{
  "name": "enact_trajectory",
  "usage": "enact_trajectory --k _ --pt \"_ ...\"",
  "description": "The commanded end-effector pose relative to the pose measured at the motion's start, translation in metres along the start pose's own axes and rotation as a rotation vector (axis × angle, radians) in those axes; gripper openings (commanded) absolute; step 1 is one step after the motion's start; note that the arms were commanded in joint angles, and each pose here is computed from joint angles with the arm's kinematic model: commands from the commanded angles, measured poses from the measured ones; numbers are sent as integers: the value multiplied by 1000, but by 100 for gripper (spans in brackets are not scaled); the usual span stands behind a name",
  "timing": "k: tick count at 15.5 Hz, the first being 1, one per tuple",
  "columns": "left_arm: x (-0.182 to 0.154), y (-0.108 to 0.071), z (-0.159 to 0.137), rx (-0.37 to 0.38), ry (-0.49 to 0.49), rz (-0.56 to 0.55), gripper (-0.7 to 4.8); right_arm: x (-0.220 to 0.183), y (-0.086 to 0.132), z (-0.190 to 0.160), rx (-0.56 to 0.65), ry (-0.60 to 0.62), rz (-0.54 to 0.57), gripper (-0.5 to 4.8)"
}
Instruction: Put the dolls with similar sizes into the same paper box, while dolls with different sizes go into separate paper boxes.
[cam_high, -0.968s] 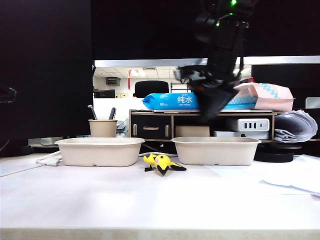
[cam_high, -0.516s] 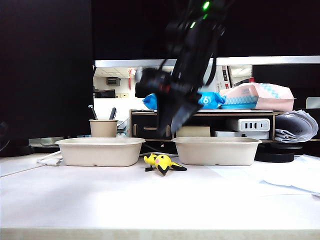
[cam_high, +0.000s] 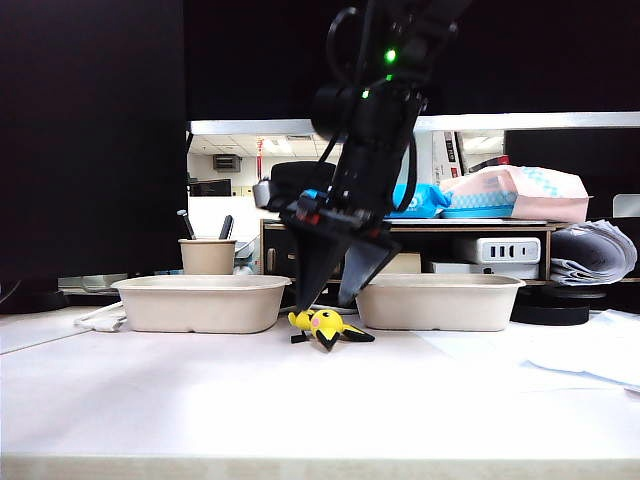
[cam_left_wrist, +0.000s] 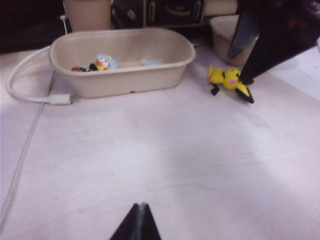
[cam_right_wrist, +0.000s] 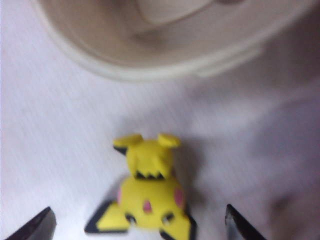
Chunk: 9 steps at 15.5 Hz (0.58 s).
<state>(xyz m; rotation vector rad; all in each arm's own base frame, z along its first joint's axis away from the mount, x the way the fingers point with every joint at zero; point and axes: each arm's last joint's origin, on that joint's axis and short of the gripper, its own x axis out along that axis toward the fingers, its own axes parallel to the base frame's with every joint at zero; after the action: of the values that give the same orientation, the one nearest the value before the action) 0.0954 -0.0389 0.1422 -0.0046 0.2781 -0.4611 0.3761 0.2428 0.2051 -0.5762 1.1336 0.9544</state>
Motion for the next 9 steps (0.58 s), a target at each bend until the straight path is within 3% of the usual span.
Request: enact_trajectory --k 1,5,7,8,9 --pt "0 0 1 2 -9 -3 -5 14 -2 0 1 6 28 439" --pt "0 0 1 2 -9 -4 -5 23 -4 -3 8 36 30 410" --pt "0 -2 1 7 -8 -24 -5 24 -1 -2 3 38 32 290" --pt "0 -5 1 14 -6 -48 -5 24 1 -1 -1 38 34 251" --pt "0 -7 1 20 -4 -72 -5 25 1 -1 -1 38 35 246"
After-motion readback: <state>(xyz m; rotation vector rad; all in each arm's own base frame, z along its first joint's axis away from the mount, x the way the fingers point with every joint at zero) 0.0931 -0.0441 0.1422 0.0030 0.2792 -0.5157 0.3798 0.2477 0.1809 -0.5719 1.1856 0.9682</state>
